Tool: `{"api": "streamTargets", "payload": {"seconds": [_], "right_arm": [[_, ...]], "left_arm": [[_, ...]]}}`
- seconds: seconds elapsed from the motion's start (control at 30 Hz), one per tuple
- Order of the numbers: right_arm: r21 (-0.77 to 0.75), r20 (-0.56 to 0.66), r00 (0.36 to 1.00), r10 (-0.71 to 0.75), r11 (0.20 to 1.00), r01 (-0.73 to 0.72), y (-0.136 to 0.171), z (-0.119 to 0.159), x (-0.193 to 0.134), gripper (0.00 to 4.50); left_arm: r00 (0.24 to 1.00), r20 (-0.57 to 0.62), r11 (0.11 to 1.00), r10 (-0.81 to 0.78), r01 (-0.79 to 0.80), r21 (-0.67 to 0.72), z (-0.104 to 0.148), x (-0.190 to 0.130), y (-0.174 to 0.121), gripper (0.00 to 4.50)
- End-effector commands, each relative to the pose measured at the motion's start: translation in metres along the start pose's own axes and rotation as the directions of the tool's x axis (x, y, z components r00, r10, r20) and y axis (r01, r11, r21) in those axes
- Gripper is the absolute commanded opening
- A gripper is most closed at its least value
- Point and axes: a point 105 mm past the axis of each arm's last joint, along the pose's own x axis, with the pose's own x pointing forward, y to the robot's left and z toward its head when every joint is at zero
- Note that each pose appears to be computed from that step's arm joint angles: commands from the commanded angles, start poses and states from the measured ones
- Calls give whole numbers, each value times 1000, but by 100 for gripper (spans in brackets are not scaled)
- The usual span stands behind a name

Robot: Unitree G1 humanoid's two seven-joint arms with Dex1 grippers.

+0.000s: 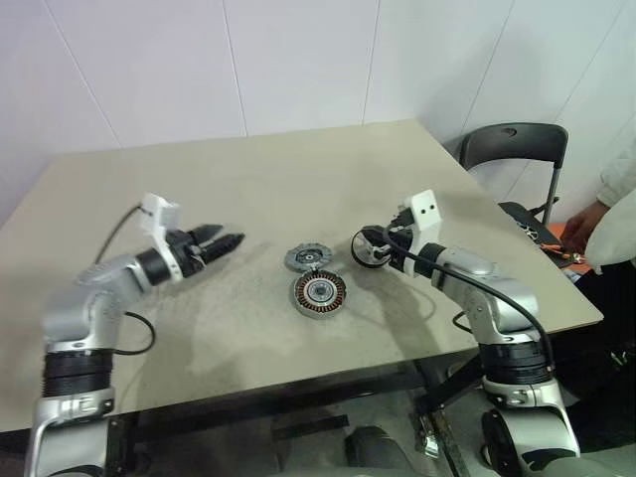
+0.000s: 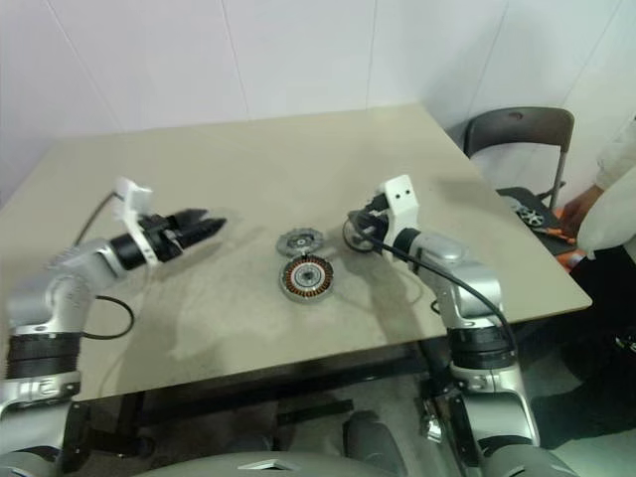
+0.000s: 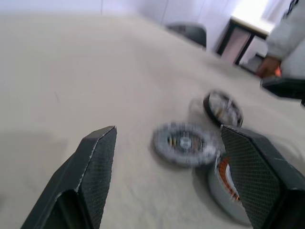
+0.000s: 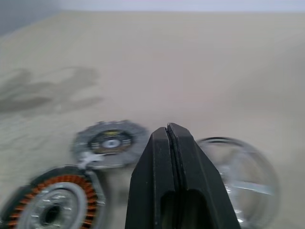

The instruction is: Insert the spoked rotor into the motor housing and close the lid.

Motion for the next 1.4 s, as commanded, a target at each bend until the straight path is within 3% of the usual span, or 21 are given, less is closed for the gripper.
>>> {"api": "streamTargets", "payload": {"seconds": [0.03,0.13,0.23,0.4,0.63,0.87,1.13,1.4], "right_arm": [[-81,58,997,-55,995,60,-16,27,-22,2],[-144,26,996,-86,986,89,-28,22,-32,2],[-124,31,996,-83,989,86,-31,17,-33,56],[-28,0,993,-114,993,114,-37,7,-23,221],[198,-103,983,-150,966,168,-51,-22,-7,221],[456,-157,980,-122,871,181,-53,-39,4,221],[390,-196,976,-94,906,165,-44,-44,21,221],[287,-227,961,-159,932,222,-46,-54,36,221]], "left_arm": [[998,50,999,-40,39,26,27,-16,2,370],[1000,-12,999,-7,7,49,17,-24,18,370],[999,-48,998,0,3,66,6,-21,24,370],[998,-41,997,-37,40,65,-2,-5,15,370],[998,-45,996,-47,50,70,-5,4,12,370],[998,-49,997,-49,52,62,-10,6,3,370],[997,-66,997,-51,54,57,-19,8,-4,370],[996,-71,997,-52,55,47,-26,10,-10,370]]}}
